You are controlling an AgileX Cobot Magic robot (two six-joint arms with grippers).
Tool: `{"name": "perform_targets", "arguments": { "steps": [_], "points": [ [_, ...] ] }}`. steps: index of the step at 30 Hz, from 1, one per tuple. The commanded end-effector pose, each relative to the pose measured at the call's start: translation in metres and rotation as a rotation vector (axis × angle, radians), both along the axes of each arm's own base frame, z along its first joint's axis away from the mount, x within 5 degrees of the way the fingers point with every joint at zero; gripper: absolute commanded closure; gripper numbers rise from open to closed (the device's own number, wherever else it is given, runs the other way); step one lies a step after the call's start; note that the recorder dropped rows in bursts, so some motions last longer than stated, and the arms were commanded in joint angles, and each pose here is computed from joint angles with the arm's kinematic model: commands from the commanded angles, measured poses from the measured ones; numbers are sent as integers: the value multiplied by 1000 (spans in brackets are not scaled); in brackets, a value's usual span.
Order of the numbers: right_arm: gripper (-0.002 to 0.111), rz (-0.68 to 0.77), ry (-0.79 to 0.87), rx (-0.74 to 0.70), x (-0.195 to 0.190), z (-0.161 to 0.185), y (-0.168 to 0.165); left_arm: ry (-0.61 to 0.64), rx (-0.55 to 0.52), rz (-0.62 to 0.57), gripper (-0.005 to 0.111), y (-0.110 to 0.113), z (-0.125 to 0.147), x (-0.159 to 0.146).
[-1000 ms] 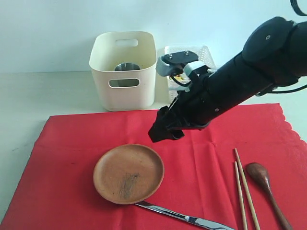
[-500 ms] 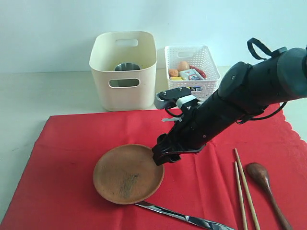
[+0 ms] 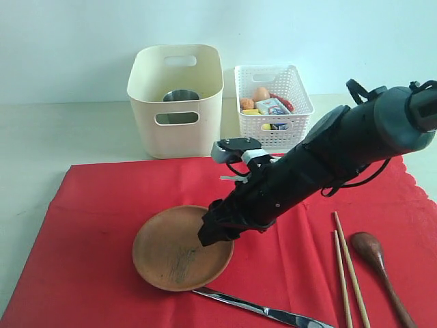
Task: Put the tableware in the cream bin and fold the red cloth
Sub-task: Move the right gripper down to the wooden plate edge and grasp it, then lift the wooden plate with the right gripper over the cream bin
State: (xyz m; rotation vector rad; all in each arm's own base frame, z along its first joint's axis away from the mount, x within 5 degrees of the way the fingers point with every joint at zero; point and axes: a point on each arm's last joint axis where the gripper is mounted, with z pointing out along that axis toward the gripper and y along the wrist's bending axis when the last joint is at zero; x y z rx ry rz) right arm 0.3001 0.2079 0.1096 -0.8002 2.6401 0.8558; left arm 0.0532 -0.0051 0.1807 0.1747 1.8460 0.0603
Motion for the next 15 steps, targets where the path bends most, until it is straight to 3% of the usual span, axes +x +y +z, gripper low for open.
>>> {"name": "perform_targets", "arguments": {
  "steps": [1, 4, 6, 12, 15],
  "points": [
    [46, 0, 29, 17, -2, -6, 0, -6, -1, -5, 107, 0, 0, 0],
    [49, -7, 46, 15, -2, -12, 0, -6, -1, -5, 107, 0, 0, 0],
    [58, -9, 52, 13, -2, -14, 0, -6, -1, -5, 107, 0, 0, 0],
    [107, -42, 6, -25, 3, -18, -2, -6, -1, -5, 107, 0, 0, 0],
    [108, -53, 1, -26, 4, -18, -3, -6, -1, -5, 107, 0, 0, 0]
  ]
}}
